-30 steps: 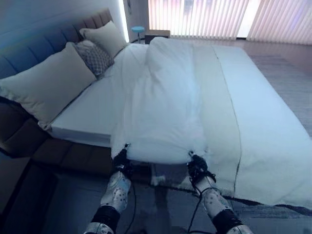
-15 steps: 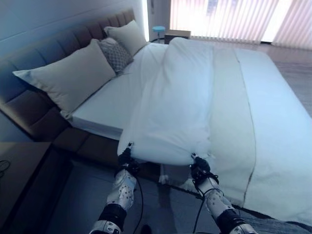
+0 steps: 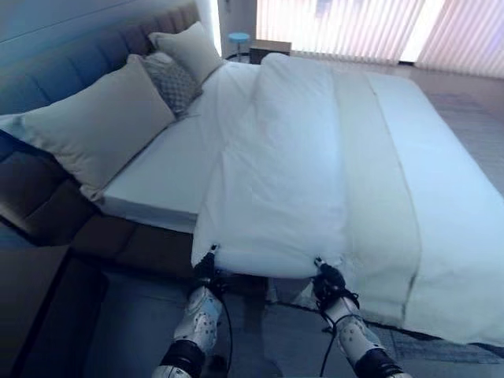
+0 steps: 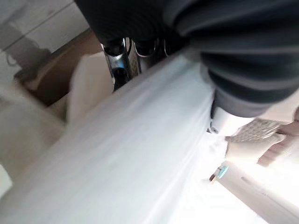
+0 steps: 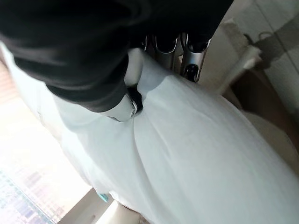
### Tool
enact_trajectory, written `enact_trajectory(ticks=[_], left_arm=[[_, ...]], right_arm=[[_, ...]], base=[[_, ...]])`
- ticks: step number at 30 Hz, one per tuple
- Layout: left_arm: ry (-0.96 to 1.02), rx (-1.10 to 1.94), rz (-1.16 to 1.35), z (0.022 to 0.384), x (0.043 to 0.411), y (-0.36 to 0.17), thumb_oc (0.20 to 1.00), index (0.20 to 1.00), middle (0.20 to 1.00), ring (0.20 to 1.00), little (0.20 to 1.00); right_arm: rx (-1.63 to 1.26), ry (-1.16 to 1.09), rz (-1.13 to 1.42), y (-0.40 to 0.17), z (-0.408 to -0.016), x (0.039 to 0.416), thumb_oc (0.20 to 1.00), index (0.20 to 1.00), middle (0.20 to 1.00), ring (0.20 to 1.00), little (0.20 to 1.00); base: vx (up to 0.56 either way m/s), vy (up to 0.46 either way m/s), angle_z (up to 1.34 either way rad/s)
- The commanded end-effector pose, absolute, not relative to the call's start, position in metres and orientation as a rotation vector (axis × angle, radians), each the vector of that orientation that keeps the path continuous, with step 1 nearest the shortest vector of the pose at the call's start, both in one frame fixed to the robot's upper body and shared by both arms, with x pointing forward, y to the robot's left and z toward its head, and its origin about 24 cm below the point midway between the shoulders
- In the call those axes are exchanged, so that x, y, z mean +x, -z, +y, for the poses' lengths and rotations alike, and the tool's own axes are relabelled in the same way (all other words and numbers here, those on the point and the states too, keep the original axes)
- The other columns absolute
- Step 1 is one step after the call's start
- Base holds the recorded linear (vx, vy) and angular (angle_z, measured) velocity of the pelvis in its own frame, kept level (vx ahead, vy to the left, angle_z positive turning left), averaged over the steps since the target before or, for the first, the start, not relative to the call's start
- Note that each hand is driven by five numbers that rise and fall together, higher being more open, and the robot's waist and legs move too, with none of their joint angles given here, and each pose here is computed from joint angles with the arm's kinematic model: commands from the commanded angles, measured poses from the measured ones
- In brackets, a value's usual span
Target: Make the bed
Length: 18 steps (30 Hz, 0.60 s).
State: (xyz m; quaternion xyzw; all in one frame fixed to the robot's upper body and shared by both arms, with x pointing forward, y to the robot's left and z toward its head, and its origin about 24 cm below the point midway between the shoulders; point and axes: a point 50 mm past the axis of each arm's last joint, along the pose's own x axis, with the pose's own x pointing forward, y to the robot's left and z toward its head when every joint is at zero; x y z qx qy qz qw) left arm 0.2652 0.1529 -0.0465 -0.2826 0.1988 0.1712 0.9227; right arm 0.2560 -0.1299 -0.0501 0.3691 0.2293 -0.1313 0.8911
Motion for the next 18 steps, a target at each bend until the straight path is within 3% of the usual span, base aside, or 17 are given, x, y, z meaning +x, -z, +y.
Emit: enact_trajectory(ticks=[1,9,18], left_arm=[[-0.610,-0.451,0.037,0.261,0.267,-0.012,0.200,0.200,0.200,0.200,0.200],[-0.644,-0.438,-0.140,0.282,0.272,-0.047,0.200,0.200,0.200,0.200,0.200],[-0.576,-0.408,0.068,0.260,0.264,-0.005,0.200,0.200,0.200,0.200,0.200]], right_arm=[[0.678,0.430,0.220,0.018,-0.200,0.269,0.200,0.200,0.200,0.200,0.200],[0.628,0.352,0.020,-0.017,-0.209,0.273,0.200,0.200,0.200,0.200,0.200],[0.567,0.492,0.152,0.020,-0.235,0.233,0.200,0.200,0.200,0.200,0.200]], base=[[0.00,0.255,-0.24],[0.06,0.177,-0.24],[0.06,-0.001,0.62]])
